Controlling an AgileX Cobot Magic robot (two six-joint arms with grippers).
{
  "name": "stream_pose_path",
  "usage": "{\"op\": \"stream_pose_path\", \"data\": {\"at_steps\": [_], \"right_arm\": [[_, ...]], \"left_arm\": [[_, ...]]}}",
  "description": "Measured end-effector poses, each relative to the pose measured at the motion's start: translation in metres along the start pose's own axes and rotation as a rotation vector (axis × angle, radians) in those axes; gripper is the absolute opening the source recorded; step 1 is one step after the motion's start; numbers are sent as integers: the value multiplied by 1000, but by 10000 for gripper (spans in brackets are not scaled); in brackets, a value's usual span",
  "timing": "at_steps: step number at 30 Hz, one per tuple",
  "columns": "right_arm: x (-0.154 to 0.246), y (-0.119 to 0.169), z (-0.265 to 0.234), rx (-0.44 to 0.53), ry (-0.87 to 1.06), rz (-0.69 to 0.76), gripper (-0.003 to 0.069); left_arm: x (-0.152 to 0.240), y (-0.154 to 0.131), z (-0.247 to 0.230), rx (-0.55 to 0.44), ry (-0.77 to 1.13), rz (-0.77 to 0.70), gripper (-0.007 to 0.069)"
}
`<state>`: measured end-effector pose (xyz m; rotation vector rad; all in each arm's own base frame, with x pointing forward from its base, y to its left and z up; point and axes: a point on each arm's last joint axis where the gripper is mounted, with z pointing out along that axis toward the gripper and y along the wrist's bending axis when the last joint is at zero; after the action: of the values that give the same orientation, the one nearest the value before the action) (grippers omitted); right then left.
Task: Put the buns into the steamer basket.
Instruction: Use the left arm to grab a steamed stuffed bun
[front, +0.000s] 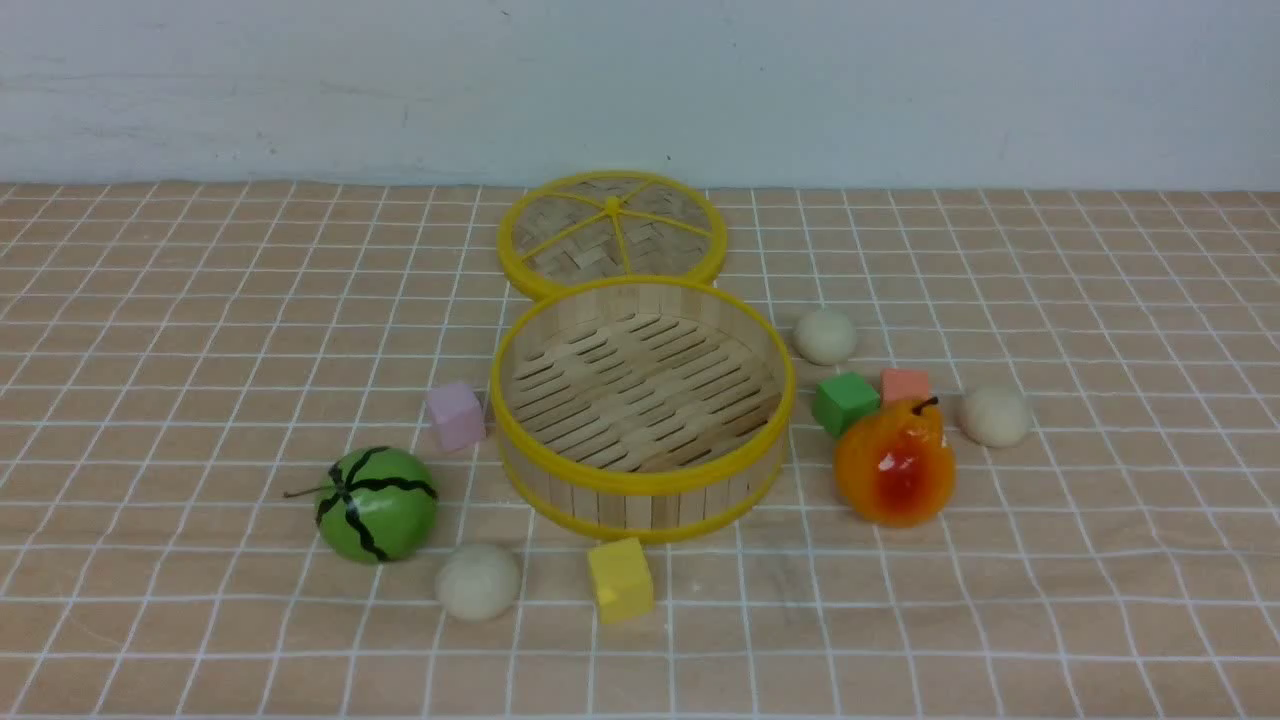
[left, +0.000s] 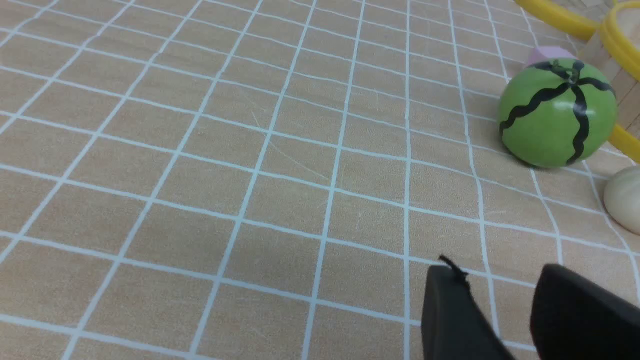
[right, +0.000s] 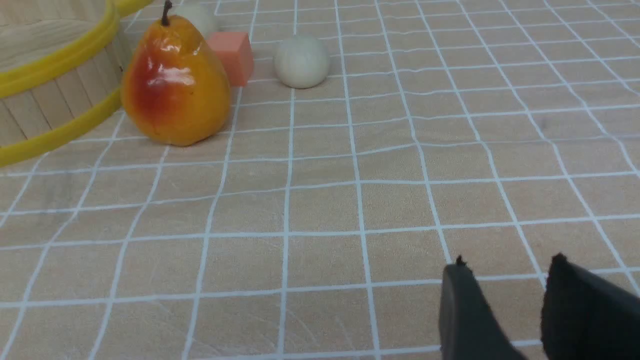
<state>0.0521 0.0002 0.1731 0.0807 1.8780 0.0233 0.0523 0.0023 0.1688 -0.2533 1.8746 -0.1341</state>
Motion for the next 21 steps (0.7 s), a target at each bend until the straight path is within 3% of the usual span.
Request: {"op": "stream_pose_path", "data": {"at_steps": [15, 21], "right_arm": [[0, 0, 0, 0, 0, 0, 239], [0, 0, 0, 0, 0, 0, 239]], "left_arm": [[-1, 1, 0, -10, -10, 32, 238], [-12, -2, -1, 25, -135, 35, 238]]}}
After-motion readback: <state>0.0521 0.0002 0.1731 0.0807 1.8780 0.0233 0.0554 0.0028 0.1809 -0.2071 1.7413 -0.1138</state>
